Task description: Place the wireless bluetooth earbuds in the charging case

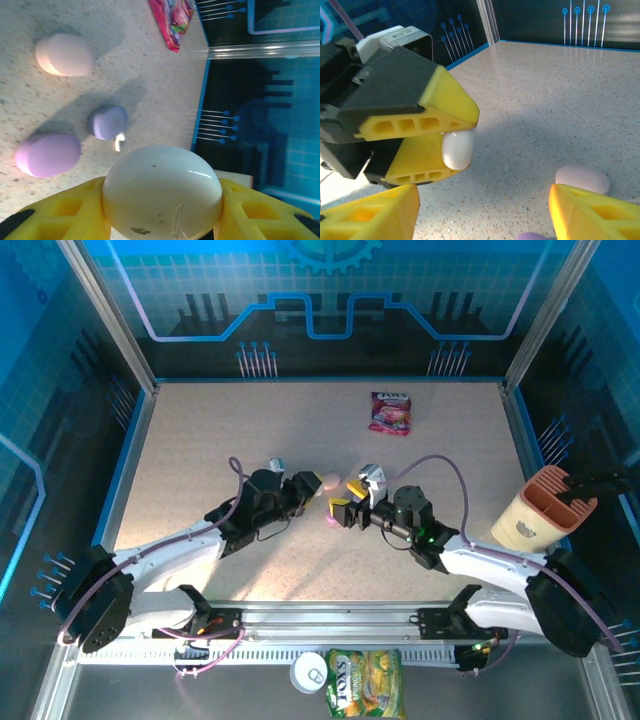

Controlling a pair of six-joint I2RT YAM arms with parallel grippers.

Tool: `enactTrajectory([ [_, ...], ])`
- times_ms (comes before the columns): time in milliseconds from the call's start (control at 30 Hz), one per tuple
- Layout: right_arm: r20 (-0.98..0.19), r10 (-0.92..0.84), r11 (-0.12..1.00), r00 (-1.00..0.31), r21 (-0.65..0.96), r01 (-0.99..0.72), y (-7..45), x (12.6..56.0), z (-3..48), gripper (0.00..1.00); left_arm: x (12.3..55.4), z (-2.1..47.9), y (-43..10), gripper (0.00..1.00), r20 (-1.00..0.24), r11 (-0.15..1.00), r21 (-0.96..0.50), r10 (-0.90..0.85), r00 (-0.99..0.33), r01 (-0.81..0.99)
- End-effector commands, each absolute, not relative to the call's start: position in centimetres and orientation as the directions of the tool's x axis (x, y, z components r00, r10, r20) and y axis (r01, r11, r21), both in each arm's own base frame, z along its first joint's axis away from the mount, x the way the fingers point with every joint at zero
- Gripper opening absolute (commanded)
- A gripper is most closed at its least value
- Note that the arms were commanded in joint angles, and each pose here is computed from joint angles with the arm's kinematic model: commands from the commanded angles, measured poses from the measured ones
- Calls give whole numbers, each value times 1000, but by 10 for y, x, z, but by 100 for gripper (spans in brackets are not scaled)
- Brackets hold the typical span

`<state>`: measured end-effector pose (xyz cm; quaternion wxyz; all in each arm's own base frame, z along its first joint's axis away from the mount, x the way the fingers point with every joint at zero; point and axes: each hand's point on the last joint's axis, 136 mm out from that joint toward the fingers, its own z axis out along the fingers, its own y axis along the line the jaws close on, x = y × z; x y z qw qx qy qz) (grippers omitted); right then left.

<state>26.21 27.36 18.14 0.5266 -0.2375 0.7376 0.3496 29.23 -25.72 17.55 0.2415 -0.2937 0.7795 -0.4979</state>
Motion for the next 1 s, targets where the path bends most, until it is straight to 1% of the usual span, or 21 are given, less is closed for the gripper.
enactTrajectory([
  [0, -967, 85, 605, -241, 242, -758, 290, 267, 213, 67, 288, 189, -264, 40, 3, 227, -947, -700, -715, -226],
  [133, -967, 86, 581, -241, 245, -776, 302, 270, 212, 66, 287, 193, -266, 40, 18, 198, -956, -694, -719, -216],
  [400, -964, 89, 546, -251, 258, -797, 319, 279, 213, 58, 284, 195, -269, 40, 3, 210, -958, -676, -737, -197],
  [500, -964, 83, 538, -252, 257, -803, 324, 281, 212, 49, 285, 194, -268, 40, -2, 216, -957, -677, -736, -196],
  [600, -963, 74, 532, -257, 256, -807, 326, 282, 210, 34, 284, 193, -269, 40, -1, 218, -956, -672, -740, -197],
  [667, -964, 66, 531, -258, 253, -809, 327, 282, 209, 27, 283, 194, -270, 40, -6, 221, -957, -667, -745, -190],
  [833, -965, 60, 528, -255, 248, -813, 325, 280, 208, 17, 282, 196, -270, 41, -20, 234, -955, -659, -752, -180],
  [900, -965, 59, 531, -256, 248, -810, 320, 277, 208, 15, 283, 196, -266, 46, -64, 262, -953, -664, -745, -151],
  [967, -965, 57, 535, -257, 247, -808, 315, 274, 207, 15, 286, 198, -262, 59, -130, 288, -953, -672, -729, -95],
])
